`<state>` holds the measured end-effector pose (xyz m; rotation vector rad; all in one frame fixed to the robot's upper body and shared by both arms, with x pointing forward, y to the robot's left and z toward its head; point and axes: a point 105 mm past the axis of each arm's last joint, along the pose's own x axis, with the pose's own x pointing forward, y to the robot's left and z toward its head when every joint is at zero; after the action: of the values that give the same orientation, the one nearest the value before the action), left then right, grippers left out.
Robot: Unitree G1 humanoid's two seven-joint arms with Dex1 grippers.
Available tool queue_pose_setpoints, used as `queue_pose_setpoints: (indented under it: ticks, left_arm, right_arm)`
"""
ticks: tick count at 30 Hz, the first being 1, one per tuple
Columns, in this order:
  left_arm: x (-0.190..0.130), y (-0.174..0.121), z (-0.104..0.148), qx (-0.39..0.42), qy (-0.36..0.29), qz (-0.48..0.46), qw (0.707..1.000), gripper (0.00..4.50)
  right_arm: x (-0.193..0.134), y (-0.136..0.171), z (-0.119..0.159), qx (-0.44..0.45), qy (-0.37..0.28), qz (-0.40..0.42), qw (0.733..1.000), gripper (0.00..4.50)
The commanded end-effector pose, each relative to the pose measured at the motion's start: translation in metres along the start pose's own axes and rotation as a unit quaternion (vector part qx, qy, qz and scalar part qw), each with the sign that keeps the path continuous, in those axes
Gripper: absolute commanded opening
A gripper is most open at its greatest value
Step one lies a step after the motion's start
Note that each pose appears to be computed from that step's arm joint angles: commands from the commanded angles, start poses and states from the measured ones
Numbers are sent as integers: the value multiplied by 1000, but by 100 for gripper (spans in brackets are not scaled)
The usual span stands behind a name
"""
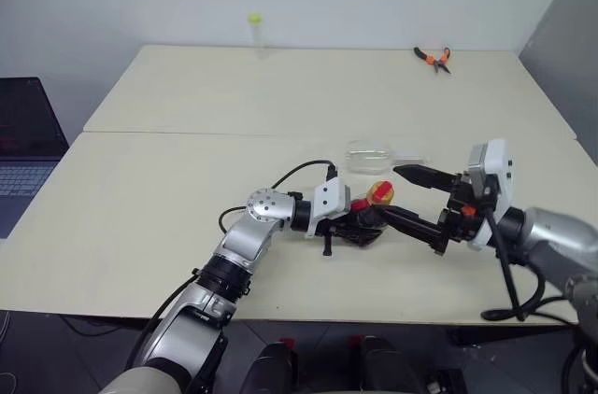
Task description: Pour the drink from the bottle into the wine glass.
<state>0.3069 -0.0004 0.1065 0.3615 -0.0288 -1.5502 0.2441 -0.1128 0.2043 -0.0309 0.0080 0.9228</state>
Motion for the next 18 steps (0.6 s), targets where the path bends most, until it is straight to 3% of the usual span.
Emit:
queue_pose_setpoints:
  ticks: [1,4,14,18]
  left_arm:
    - [2,12,19,38,-22,20,999,77]
    - [4,15,18,39,-21,25,999,77]
    - [8,16,18,36,-26,30,999,76]
    - [7,16,17,35,-25,32,999,76]
  right_arm:
    - [5,5,11,-38,-41,-88,995,450]
    - [9,3,12,-30,-66,-142,987,450]
    - [12,7,-7,-9,-57,-164,985,450]
    - [10,6,-6,0,-70,-169,983,355]
